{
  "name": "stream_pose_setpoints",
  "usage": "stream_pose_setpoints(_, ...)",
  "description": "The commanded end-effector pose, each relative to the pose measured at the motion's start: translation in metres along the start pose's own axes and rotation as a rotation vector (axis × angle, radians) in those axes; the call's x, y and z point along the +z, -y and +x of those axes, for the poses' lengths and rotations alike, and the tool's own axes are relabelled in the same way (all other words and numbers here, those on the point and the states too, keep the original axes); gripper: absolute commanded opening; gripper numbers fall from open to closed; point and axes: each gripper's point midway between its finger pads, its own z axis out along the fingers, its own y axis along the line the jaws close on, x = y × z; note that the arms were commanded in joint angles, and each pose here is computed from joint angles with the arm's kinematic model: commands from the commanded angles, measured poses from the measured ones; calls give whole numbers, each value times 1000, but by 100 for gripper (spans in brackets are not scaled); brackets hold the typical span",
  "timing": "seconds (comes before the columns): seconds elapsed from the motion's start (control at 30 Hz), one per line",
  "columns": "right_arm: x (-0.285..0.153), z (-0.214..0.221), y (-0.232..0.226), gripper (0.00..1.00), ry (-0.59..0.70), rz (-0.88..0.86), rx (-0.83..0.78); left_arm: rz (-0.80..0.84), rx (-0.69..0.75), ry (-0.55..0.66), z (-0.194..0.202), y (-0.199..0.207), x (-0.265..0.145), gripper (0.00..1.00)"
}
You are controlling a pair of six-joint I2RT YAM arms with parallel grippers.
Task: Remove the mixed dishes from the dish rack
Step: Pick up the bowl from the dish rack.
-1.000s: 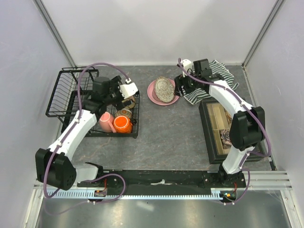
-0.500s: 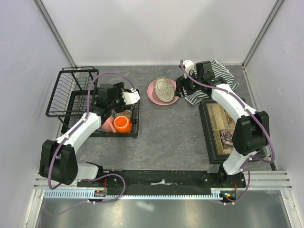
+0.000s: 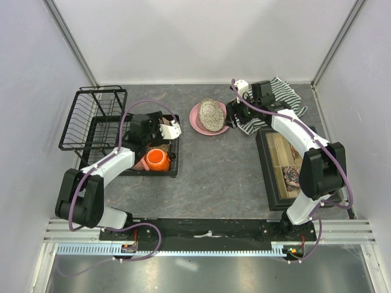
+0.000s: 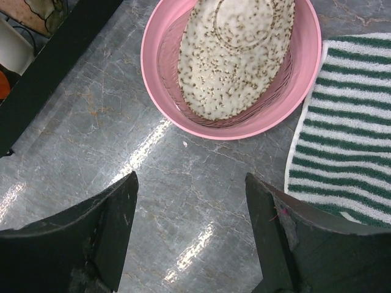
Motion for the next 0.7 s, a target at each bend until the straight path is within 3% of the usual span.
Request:
stream_pose_setpoints(0.0, 2, -4, -4, 78, 22, -23, -3, -105, 60, 28, -4, -16, 6, 95)
stream_pose_setpoints(0.67, 10, 10, 1, 76, -11, -23, 8, -164, 39, 52, -3, -15, 16, 77)
